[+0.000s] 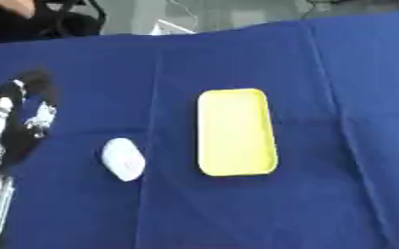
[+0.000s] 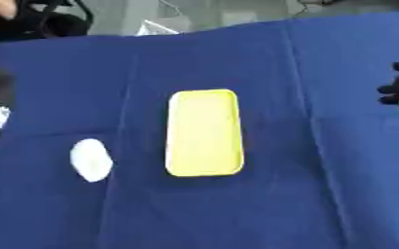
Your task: Pick up objects on the table and place them in the box.
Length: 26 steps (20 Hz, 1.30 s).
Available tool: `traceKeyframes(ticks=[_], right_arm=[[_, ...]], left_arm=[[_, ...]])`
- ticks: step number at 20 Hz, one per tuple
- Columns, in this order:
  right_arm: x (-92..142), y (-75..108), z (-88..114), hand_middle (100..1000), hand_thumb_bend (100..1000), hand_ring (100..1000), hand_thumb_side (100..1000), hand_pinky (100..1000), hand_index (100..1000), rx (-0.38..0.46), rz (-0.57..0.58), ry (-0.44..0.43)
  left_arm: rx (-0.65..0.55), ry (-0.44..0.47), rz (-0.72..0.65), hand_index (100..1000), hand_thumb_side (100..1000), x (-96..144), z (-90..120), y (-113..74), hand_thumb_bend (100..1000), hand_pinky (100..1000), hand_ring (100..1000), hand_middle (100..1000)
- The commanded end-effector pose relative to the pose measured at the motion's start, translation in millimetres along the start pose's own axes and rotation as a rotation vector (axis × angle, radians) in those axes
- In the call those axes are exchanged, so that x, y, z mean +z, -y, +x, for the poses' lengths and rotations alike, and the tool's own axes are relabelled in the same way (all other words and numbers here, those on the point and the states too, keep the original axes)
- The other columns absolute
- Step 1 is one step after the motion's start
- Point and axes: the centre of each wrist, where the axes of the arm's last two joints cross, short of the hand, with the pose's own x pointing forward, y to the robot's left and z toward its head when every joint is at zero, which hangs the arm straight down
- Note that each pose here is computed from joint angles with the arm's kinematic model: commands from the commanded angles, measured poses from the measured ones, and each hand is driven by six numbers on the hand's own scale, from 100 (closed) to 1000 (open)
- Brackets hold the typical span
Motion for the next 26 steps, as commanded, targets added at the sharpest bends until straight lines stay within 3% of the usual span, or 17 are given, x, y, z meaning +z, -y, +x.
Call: traceKeyframes(ticks=[1,26], right_arm=[[-3.3,4.1,5.1,858,353,692,783,669,957,0.008,-0.007,0.023],[-3.4,4.5,5.3,859,353,692,785,669,958,0.011,-0.010,0.024]], left_arm=[[-0.016,0.036,0.004,899,765,-5.0,7.0,-6.6,299,884,768,788],[-0.021,0.043,-0.005,899,771,-5.1,8.3,-6.9,296,887,771,790]])
